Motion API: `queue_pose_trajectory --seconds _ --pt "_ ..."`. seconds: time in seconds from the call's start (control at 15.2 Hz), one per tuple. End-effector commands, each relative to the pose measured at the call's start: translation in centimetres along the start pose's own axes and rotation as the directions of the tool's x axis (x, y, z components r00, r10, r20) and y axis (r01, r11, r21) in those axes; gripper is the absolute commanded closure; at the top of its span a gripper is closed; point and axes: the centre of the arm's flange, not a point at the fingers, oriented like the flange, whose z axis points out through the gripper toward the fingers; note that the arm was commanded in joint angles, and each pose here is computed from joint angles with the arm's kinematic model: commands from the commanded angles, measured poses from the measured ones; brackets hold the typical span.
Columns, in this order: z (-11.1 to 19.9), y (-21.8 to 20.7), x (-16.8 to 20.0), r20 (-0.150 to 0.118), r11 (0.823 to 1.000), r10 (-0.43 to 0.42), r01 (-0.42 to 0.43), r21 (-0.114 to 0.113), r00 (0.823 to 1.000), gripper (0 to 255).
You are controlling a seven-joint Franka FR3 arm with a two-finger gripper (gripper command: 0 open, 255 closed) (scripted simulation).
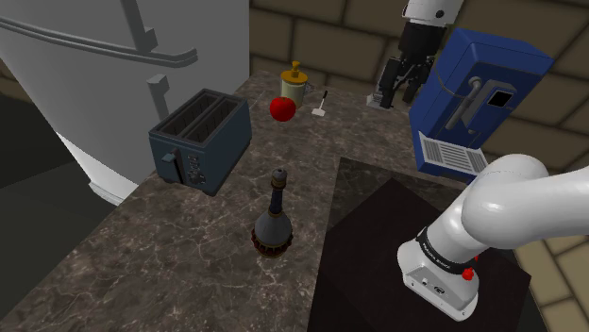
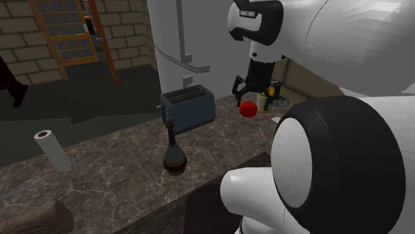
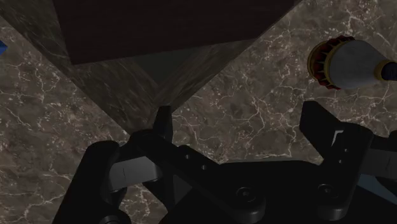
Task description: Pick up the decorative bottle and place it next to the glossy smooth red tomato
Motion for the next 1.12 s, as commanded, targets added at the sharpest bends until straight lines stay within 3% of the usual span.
queue_pose_trajectory --seconds 0.0,0.53,1.06 --pt "0.0 0.0 0.0 0.0 1.0 0.0 0.0 0.0 1.0 0" --pt "2.6 -10.7 1.5 -0.036 0.986 -0.161 0.159 -0.048 0.986 0" --pt "5.6 -21.3 1.3 -0.064 0.945 -0.319 0.311 -0.101 0.946 0"
